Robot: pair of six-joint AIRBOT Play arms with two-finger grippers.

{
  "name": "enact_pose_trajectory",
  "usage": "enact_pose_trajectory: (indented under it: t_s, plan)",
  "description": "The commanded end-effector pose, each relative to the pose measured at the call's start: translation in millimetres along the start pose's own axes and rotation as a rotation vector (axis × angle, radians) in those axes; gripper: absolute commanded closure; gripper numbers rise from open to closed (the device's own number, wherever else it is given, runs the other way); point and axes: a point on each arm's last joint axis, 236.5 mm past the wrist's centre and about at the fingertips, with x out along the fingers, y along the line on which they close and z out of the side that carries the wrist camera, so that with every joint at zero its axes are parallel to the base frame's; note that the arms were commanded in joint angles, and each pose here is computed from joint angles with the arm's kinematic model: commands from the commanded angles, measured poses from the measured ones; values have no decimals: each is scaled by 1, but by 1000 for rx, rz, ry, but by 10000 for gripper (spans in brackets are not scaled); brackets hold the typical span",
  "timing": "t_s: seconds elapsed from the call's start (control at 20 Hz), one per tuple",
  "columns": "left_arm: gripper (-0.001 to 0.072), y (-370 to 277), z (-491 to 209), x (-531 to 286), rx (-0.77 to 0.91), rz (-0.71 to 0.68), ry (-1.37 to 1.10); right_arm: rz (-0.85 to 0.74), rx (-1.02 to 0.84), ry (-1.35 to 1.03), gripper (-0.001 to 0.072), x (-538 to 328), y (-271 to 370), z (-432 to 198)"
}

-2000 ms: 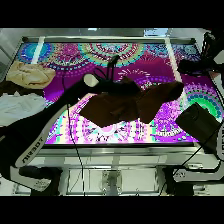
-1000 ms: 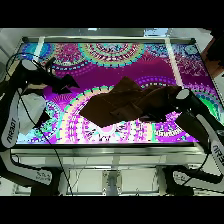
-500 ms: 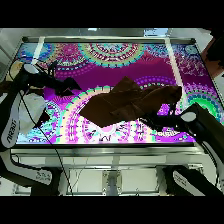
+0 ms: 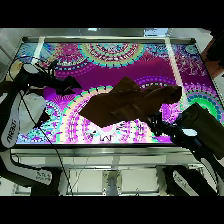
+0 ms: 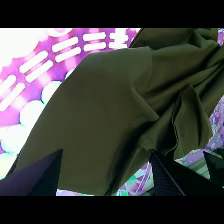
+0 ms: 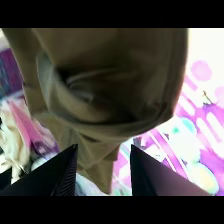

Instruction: Fold the shirts.

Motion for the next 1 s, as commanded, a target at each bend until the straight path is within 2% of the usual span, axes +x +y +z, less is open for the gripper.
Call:
enact_pose_trajectory:
  t_s: [0.0,0.15,0.45,0.95]
  plan:
    - [85,0,2,0,-1,-1,-9,-20,111,-53,326,0,-19,9]
    - [85,0,2,0,-1,-2,-8,-52,158,-73,326,0,-40,10]
    - [85,0,4,0,-1,-1,-15,-1,175,-175,336,-2,-31,35]
    - [85,-1,7,0,-3,-5,-30,24,161,-90,339,17,-20,27]
